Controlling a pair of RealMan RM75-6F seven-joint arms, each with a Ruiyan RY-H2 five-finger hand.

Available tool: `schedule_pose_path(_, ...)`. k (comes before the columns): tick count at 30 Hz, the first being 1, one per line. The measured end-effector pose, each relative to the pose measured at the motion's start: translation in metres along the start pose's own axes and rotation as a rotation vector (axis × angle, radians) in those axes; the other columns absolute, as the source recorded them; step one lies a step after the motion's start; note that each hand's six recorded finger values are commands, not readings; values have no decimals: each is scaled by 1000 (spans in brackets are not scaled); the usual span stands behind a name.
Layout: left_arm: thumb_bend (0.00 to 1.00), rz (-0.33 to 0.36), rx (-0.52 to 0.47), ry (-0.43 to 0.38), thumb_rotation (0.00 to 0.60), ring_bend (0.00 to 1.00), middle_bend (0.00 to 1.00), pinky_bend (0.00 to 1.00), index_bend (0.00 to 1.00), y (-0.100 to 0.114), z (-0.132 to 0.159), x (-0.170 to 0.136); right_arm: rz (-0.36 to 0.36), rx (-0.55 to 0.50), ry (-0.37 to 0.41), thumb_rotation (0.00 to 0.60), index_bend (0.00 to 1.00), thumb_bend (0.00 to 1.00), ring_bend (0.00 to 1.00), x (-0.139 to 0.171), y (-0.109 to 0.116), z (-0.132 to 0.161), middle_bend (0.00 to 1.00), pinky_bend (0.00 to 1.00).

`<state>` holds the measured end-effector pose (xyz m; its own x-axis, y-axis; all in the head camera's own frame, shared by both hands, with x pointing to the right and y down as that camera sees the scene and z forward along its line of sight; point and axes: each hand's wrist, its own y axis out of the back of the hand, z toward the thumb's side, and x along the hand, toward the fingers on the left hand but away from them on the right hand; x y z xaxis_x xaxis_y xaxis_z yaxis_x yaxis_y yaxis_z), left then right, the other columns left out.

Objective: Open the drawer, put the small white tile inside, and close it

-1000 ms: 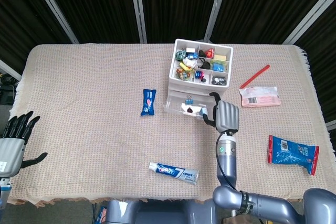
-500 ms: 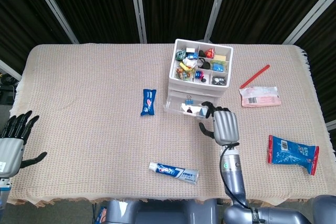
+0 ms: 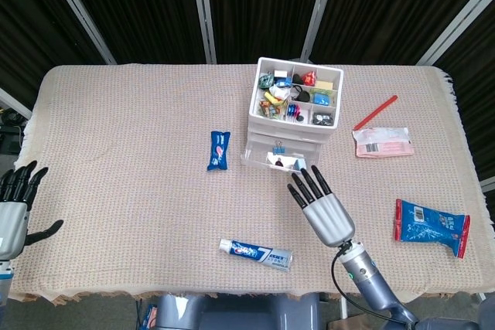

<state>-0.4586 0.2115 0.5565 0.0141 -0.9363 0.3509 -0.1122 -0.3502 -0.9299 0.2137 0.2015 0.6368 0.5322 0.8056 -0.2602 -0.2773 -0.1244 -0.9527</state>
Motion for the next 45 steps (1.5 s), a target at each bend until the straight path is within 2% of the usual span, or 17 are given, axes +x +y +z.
schedule_pose_path(4,183,2,-1,7,600,0,0,0,86,1,-1,0,-21,155,83,600,165,219,0,3,-9,5,33,0)
schedule_pose_path(10,187,14,-5,15,600,0,0,0,86,2,-1,1,-46,339,155,600,149,218,0,-2,-22,11,16,0)
schedule_pose_path(20,188,7,-4,16,600,0,0,0,86,1,-1,2,-72,529,259,600,149,219,0,-19,-34,30,16,0)
schedule_pose_path(26,190,6,-8,19,600,0,0,0,86,1,-1,2,-67,610,271,600,152,220,0,-30,-43,37,16,0)
schedule_pose_path(36,192,-3,-14,20,600,0,0,0,86,1,-1,3,-19,677,236,600,157,219,0,-41,-60,34,16,0)
schedule_pose_path(45,190,-9,-17,22,600,0,0,0,87,0,-1,2,24,704,159,600,163,219,0,-48,-68,21,16,0)
